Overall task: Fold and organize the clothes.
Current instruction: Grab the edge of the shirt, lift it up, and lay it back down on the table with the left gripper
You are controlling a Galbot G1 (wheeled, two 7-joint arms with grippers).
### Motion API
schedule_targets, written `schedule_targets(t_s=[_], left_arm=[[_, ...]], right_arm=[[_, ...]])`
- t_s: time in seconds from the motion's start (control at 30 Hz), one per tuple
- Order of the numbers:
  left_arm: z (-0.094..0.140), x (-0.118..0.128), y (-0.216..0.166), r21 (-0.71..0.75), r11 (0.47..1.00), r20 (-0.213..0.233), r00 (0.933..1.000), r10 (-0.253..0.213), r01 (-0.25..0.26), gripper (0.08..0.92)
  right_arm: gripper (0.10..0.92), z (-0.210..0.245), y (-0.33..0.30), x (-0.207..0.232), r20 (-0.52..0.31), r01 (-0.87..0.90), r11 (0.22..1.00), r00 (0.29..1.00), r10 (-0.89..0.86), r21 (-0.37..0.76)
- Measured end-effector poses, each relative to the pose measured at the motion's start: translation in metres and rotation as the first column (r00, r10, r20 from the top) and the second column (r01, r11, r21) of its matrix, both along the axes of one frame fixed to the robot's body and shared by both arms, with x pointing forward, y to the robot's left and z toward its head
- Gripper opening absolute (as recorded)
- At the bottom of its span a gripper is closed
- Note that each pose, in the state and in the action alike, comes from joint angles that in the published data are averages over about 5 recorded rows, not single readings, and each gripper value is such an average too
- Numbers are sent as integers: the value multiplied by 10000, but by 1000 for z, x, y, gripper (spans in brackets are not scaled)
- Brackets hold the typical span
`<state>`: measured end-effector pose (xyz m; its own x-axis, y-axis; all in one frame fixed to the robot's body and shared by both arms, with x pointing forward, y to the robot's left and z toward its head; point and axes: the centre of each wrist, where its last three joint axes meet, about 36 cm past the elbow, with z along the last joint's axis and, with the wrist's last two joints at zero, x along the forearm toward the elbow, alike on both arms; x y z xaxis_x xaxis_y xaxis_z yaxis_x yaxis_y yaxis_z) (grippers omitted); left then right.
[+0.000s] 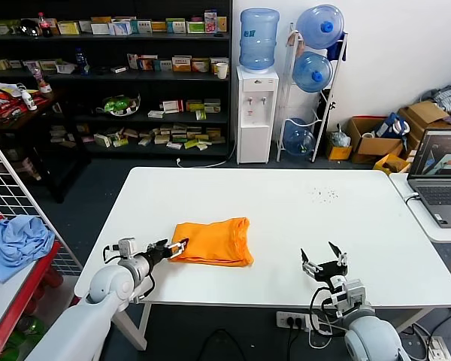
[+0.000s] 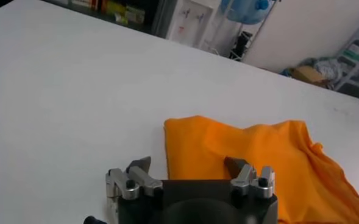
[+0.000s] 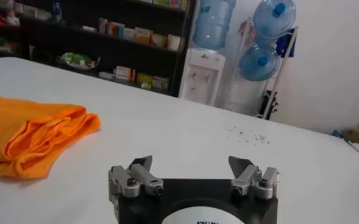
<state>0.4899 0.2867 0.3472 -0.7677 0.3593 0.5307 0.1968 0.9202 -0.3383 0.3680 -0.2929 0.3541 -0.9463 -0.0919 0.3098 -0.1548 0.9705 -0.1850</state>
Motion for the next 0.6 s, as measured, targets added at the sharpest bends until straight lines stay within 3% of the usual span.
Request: schedule_targets(t_s=[0.13, 0.6], left_arm=[[-1, 0, -2, 9, 10000, 9, 10000, -12, 12, 765], [0, -8, -10, -79, 9999, 59, 9999, -126, 127, 361]], right_arm=[[823, 1, 2, -1, 4, -16, 10000, 10000, 16, 44], [823, 6, 9, -5, 63, -3, 9999, 10000, 2, 129]])
